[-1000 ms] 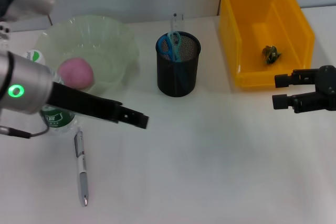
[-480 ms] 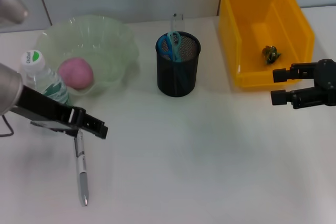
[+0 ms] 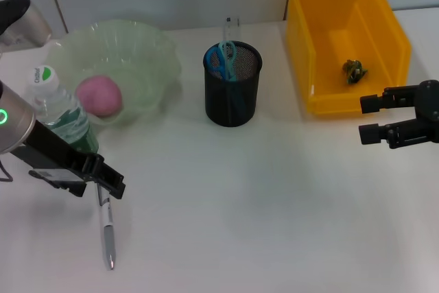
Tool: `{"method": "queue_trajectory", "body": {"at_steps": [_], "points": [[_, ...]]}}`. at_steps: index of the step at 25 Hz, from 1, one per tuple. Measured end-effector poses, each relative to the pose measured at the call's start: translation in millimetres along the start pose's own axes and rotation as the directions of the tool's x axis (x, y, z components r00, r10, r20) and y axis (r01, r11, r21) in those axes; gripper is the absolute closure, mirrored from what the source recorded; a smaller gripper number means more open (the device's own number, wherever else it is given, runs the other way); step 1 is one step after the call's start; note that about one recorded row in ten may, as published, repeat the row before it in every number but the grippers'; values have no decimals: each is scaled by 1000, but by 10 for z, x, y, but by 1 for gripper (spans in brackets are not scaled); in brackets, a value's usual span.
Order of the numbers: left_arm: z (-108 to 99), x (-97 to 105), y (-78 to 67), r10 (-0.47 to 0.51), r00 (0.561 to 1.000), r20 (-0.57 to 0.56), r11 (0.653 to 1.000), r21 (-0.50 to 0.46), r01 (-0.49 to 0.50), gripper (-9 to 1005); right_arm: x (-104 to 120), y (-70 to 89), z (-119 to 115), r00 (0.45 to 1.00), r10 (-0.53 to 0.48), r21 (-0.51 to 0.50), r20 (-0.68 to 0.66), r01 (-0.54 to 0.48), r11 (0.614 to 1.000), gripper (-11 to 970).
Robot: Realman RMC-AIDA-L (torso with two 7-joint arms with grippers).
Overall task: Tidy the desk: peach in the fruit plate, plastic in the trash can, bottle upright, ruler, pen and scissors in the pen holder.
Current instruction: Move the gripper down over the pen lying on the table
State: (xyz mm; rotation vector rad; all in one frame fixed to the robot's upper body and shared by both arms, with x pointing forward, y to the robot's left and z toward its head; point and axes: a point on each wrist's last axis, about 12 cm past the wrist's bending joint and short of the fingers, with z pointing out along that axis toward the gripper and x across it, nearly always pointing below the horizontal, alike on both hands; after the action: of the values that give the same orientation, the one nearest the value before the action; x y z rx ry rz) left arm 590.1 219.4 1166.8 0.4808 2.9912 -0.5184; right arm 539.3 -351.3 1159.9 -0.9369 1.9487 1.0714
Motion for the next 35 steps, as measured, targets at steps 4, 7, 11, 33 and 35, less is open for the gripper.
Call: {"method": "queue_trajectory", "body": {"at_steps": [4, 7, 11, 33, 35], "points": [[24, 19, 47, -26, 1000, -9, 1000, 0, 26, 255, 1, 2, 4, 1000, -1, -2, -3, 1, 1000, 127], [71, 51, 74, -42, 999, -24, 999, 10, 42, 255, -9, 3, 14, 1000, -9, -7, -9, 9, 1000, 127], [103, 79, 100, -57, 998, -31, 998, 22, 58, 255, -16, 5, 17, 1000, -13, -9, -11, 13, 1000, 127], [59, 77, 18, 37, 999, 1, 997, 68, -37, 256, 18, 8, 21, 1000, -12, -8, -21, 11, 1000, 127], [59, 77, 18, 37, 999, 1, 997, 68, -37, 257, 22, 5, 19, 1000, -10, -4, -21, 10, 1000, 127]]}}
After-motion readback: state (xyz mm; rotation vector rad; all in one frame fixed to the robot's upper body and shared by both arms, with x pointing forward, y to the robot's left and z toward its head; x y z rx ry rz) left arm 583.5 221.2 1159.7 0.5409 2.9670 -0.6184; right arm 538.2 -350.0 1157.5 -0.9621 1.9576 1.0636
